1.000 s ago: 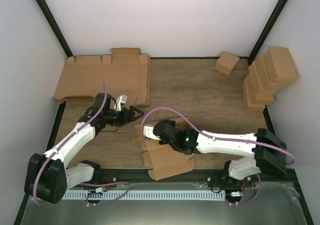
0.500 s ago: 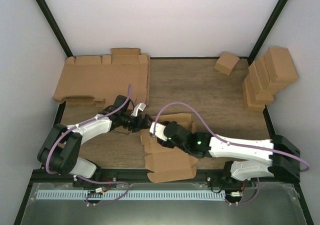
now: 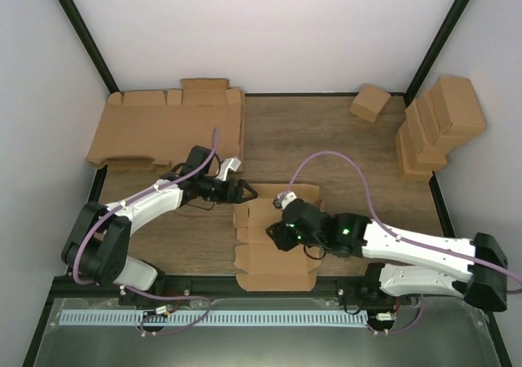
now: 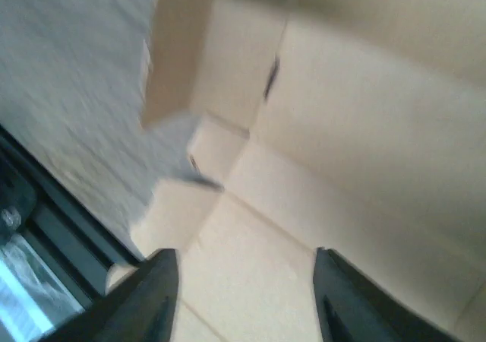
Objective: Fold the paper box
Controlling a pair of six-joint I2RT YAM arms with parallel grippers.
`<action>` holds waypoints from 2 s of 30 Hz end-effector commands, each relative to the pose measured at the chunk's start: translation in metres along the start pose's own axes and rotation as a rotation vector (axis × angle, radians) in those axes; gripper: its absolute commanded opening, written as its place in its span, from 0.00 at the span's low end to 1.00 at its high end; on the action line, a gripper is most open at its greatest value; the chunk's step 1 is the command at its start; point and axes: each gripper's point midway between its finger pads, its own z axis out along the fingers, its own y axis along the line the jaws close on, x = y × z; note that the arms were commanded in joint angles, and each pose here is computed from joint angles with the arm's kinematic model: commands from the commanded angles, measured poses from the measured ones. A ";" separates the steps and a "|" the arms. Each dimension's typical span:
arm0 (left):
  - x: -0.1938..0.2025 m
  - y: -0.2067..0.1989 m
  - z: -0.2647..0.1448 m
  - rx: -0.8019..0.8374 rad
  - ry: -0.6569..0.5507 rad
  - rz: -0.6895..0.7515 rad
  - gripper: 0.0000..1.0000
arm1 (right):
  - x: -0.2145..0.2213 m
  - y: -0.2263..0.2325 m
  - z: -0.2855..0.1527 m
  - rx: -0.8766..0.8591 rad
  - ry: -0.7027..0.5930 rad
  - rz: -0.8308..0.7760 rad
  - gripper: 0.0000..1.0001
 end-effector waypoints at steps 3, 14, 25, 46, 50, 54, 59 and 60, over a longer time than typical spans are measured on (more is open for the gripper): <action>-0.008 0.002 0.000 -0.018 -0.044 0.037 0.80 | 0.096 -0.014 0.019 0.118 0.416 0.378 0.15; -0.039 0.014 -0.024 -0.232 -0.148 0.143 0.98 | 0.145 -0.041 0.029 0.120 0.462 0.506 0.01; -0.070 -0.003 0.021 -0.189 -0.003 0.428 0.92 | 0.166 -0.056 0.028 0.159 0.503 0.502 0.01; -0.044 0.020 0.106 -0.043 0.328 0.429 0.76 | 0.167 -0.065 0.028 0.188 0.502 0.462 0.01; -0.033 0.019 0.108 -0.047 0.359 0.439 0.68 | 0.166 -0.064 0.030 0.189 0.503 0.454 0.01; -0.031 0.020 0.105 -0.076 0.367 0.441 0.54 | 0.163 -0.064 0.031 0.195 0.501 0.442 0.01; -0.031 0.015 0.094 -0.104 0.356 0.445 0.42 | 0.159 -0.066 0.032 0.206 0.489 0.439 0.01; -0.030 0.014 0.092 -0.116 0.353 0.446 0.41 | 0.157 -0.067 0.032 0.205 0.485 0.440 0.01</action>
